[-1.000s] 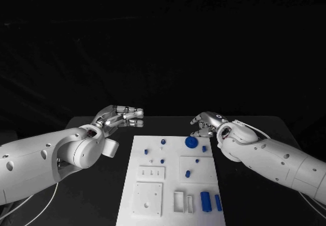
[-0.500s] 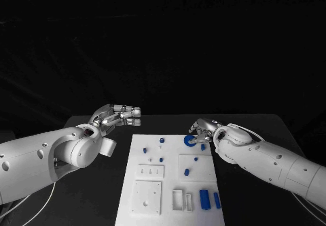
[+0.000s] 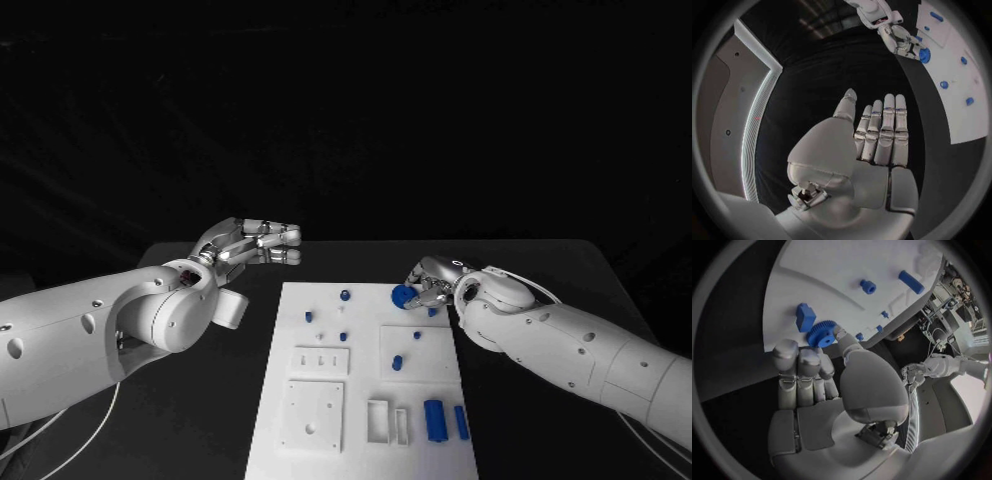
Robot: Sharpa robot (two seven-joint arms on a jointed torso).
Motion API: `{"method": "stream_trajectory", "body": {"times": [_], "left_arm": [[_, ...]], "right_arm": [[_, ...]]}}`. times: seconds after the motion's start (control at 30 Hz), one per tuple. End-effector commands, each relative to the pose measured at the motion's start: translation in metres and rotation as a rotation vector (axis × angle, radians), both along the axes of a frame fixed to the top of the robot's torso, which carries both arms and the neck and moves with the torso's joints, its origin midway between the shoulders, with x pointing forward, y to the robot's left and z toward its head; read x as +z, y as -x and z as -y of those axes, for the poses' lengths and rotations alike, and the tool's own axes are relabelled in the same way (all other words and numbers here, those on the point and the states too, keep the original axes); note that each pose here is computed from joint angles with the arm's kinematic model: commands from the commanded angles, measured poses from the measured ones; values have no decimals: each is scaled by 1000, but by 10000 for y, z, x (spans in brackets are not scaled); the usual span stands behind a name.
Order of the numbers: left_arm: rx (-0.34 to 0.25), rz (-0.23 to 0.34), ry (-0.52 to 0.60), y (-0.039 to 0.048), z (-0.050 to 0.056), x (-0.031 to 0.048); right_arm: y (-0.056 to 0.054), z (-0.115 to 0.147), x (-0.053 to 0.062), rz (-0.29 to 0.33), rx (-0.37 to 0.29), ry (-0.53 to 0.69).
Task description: Assemble the parts on the task board
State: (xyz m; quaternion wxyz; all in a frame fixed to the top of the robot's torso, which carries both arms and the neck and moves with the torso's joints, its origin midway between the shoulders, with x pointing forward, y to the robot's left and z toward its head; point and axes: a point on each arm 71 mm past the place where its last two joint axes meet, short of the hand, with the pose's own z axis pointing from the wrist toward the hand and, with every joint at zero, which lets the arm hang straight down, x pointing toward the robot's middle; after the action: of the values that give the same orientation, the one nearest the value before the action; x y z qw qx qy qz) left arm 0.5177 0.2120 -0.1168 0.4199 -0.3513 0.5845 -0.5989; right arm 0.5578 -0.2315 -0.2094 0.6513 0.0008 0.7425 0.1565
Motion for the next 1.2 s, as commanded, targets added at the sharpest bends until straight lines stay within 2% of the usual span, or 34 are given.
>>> {"method": "stream_trajectory", "body": {"times": [0.03,0.77,1.2], "left_arm": [[-18,11,1,5,25,21],[-13,5,-6,-10,65,16],[-10,-8,-13,-29,61,4]], "right_arm": [[1,-13,-21,2,2,12],[-1,-66,-57,-12,6,27],[4,-66,-37,23,9,97]]}}
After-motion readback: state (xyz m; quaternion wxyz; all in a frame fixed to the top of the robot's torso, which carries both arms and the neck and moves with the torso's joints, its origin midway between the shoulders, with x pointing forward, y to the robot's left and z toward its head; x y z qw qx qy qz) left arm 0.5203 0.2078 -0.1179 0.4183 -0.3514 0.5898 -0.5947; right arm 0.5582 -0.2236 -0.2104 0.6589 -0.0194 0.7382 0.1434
